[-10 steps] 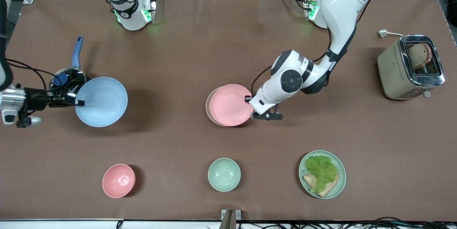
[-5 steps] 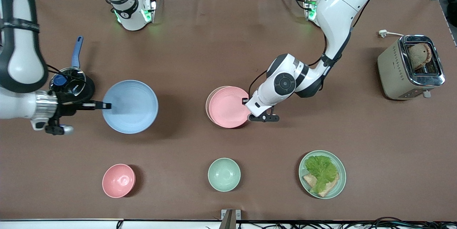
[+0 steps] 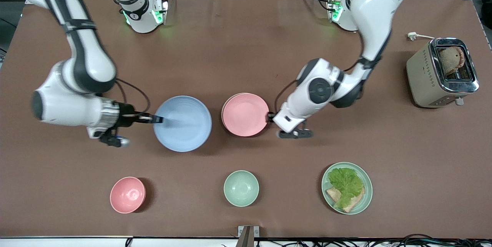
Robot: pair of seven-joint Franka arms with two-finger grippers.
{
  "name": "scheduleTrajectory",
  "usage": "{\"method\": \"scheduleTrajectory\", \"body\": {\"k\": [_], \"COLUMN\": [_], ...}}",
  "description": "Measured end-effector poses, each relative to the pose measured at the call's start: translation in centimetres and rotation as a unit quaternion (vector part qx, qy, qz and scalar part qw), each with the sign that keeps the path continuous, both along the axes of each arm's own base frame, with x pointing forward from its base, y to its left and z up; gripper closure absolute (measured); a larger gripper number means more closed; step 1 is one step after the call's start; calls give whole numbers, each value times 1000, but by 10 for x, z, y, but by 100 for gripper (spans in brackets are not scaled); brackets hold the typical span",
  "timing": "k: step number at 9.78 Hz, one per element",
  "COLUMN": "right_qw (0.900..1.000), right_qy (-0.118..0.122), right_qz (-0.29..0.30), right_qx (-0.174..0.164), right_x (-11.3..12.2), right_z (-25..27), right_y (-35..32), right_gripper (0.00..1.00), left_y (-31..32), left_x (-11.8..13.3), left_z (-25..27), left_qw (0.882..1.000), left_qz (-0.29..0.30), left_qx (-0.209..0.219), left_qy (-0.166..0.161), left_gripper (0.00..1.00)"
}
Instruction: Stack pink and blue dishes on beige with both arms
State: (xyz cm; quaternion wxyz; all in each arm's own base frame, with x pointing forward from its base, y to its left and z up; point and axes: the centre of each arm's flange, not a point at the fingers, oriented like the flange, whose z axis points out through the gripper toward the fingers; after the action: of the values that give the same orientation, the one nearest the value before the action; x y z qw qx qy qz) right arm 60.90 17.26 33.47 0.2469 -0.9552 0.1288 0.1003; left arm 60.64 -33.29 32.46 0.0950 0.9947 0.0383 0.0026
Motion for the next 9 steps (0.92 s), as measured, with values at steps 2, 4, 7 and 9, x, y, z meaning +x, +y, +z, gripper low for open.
{"method": "scheduleTrajectory", "body": {"k": [2,4,7,9], "right_qw": [1000,998,998,997], "right_qy": [-21,-53,-58,-70], "right_qz": [-13,-23,-18,-25], "right_qx": [2,4,2,-3], "right_x": [-33,-61,-85,-94], "right_z": [-18,-29,-57,-78], "right_y": [72,122,159,164], "right_gripper": [93,93,93,93], "left_y": [97,174,230,245], "left_x": [33,34,1,-31], "left_z": [107,204,303,333], "left_qw": [999,998,994,992], "left_qz": [15,3,-48,-63], "left_qx": [40,64,89,108], "left_qy": [-21,-24,-42,-31], "left_gripper": [0,0,0,0]}}
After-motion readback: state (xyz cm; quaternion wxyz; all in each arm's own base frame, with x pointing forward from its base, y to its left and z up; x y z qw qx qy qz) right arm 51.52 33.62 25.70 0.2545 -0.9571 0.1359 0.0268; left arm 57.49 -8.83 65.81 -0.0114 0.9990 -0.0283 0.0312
